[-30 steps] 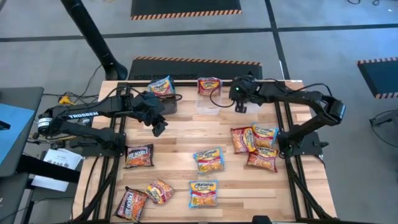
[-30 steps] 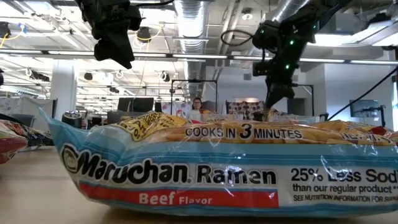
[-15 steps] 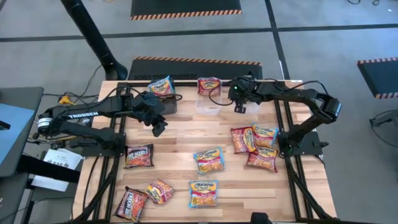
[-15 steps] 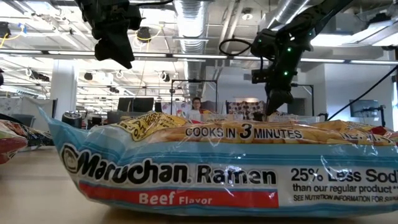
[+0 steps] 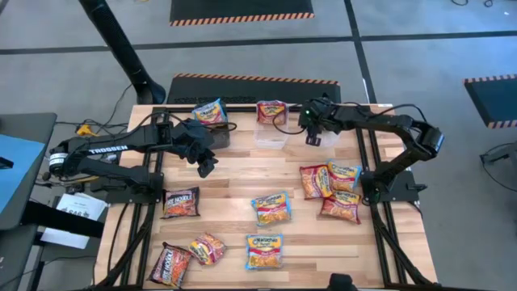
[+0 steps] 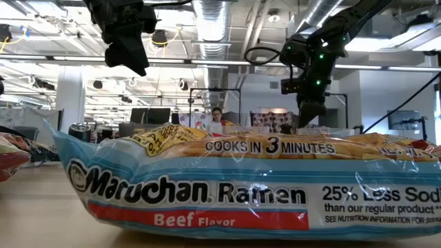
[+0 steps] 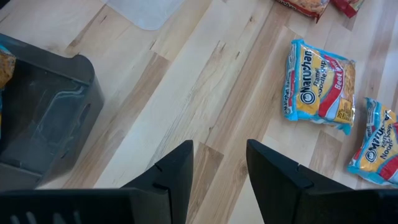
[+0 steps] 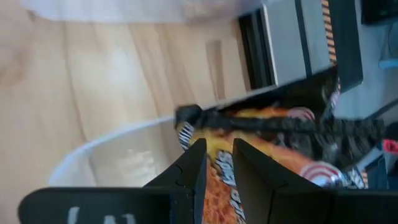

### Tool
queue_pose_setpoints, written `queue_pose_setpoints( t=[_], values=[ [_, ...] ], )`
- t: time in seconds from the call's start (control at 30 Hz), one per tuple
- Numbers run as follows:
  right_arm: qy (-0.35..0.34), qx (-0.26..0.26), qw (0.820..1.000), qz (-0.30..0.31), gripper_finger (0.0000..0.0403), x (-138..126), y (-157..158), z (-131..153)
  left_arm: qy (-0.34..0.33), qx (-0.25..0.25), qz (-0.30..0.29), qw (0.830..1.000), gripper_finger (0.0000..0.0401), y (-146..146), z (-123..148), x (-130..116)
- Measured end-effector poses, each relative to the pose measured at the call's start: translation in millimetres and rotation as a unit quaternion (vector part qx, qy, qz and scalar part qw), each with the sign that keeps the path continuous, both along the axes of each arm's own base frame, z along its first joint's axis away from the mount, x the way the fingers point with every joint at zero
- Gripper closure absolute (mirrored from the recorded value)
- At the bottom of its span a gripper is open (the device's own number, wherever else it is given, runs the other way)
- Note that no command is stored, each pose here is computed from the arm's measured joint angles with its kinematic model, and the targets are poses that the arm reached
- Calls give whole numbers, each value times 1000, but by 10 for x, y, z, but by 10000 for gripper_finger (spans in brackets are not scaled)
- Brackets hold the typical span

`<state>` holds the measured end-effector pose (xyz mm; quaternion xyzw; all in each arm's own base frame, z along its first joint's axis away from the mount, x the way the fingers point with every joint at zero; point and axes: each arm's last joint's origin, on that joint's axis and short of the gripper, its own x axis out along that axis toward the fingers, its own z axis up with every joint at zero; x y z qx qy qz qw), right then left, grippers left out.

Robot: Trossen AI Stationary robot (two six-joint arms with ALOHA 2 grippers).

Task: Sort Maruchan noodles
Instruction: Put the black noodle pack into the right transparent bin

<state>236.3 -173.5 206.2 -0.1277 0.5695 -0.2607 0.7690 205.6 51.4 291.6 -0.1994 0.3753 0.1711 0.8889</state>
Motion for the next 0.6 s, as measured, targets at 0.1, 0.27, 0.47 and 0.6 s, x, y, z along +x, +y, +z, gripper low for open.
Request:
queue_pose_setpoints(
  t=[0.1, 0.27, 0.47, 0.6],
  values=[
    [2, 3, 1000, -10, 300, -32, -31, -5, 0, 0, 0, 1000, 265, 0, 0, 0],
    [-1, 13, 1000, -20, 300, -52, -42, -12, 0, 0, 0, 1000, 265, 0, 0, 0],
    [-20, 7, 1000, -2, 301, 19, 9, 13, 0, -1, 1, 1000, 265, 0, 0, 0],
    [-7, 10, 999, 43, 301, 71, 66, -8, 0, -1, 1, 1000, 265, 0, 0, 0]
  ],
)
